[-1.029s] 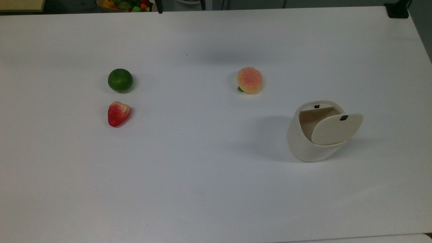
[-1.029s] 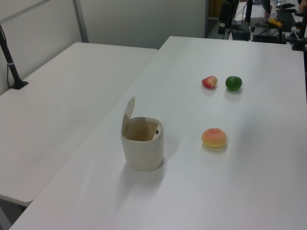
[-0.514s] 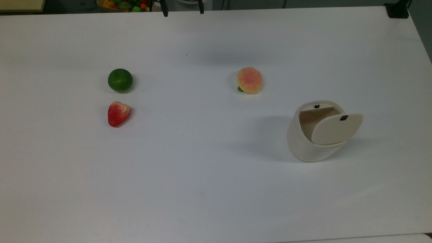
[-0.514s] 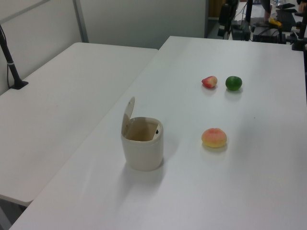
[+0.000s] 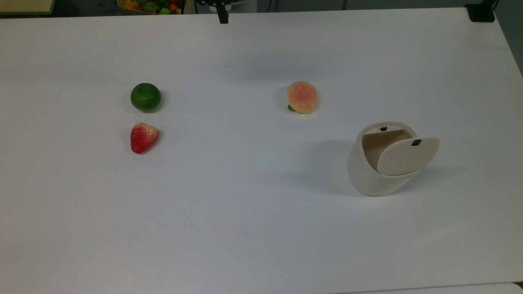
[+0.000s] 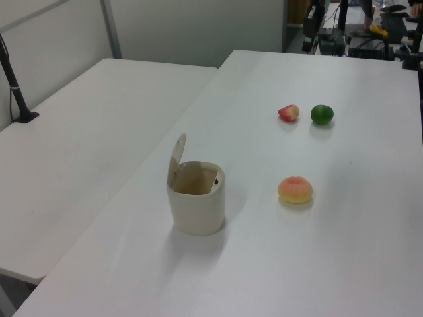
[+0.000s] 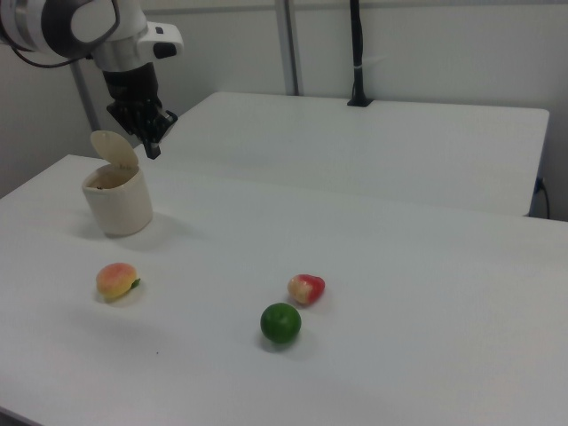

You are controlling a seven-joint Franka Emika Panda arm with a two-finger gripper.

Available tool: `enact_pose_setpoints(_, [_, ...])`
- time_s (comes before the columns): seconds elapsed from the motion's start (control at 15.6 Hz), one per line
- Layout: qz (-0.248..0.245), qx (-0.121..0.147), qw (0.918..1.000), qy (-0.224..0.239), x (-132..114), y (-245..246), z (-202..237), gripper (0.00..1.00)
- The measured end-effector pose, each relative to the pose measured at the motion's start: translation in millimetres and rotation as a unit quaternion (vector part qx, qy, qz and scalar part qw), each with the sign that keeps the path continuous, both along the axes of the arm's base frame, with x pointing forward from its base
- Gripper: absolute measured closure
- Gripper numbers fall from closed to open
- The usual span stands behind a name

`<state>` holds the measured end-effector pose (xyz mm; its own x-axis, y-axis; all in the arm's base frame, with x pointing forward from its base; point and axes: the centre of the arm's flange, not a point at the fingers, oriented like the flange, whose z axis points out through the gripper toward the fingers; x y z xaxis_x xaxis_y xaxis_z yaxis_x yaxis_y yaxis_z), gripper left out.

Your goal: Close garbage bin

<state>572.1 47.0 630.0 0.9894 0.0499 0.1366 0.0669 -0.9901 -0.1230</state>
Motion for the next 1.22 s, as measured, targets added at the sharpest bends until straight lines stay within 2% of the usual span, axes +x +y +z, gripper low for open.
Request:
enact_pose_setpoints(0.26, [0.006, -0.001, 1.0000, 0.002, 2, 7, -5, 0.99])
enact_pose_setpoints(0.58, [0.029, 0.001, 0.9991, -0.030, 21, 44, -20, 0.99])
enact_pose_setpoints(0.96, [0.068, 0.016, 0.9930, -0.095, 36, 111, -23, 0.99])
enact_pose_setpoints(1.22, [0.075, 0.038, 0.9834, -0.161, 49, 148, -24, 0.99])
